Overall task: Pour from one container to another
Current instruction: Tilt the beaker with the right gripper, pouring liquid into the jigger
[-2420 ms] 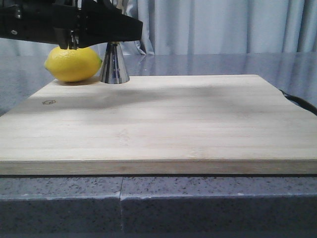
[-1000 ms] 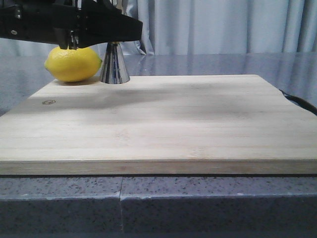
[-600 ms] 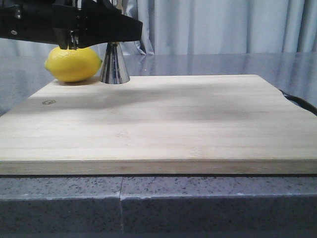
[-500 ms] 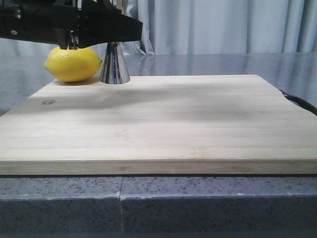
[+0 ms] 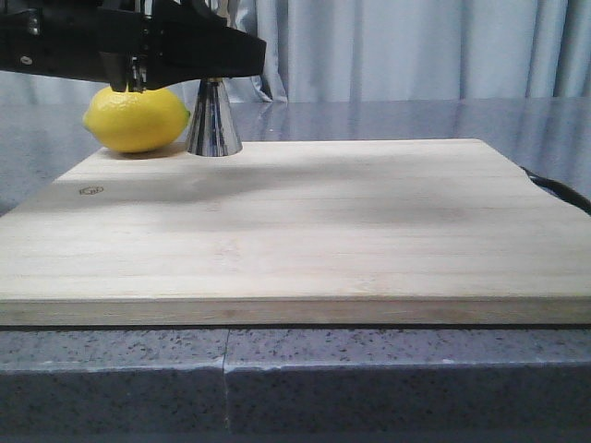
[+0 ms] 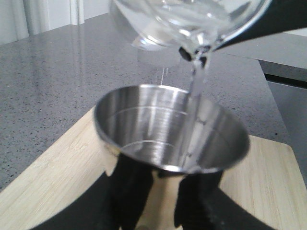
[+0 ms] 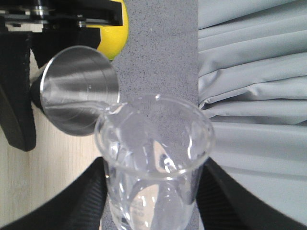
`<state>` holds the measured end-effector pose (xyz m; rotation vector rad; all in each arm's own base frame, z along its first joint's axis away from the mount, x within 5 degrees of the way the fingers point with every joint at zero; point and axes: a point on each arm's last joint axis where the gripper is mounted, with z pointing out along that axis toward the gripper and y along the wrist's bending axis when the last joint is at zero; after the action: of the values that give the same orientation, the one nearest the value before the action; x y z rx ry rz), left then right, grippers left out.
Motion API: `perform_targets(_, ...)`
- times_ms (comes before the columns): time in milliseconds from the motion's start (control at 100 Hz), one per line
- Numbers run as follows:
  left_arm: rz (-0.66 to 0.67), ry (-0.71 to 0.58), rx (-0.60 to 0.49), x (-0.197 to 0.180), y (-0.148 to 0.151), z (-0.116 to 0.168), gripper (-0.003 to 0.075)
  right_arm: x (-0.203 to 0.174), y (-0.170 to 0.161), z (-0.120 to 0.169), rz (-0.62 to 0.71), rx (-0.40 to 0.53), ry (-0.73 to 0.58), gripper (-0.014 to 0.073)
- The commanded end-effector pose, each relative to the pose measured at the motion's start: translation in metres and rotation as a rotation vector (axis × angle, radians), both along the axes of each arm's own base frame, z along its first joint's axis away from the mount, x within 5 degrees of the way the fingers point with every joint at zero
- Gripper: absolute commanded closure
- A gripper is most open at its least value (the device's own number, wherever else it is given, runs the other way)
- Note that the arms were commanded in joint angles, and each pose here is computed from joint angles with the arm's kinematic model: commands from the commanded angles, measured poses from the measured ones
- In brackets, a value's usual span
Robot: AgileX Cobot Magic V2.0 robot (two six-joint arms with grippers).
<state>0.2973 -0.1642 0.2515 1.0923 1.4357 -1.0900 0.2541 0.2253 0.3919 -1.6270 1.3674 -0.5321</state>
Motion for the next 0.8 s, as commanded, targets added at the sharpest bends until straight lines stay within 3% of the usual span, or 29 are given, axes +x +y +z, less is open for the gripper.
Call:
perform_targets(0, -0.039, -0.059, -0.15, -0.0074, -0.0022, 0.035, 0.05, -0.0051, -0.0038, 0.029, 0.044, 0.037, -0.127, 0.0283)
perform_targets(790, -0.039, -0.059, -0.15, -0.0074, -0.0022, 0.035, 0.05, -0.0037, -0.002, 0.0346, 0.08, 0.014, -0.211, 0.0283)
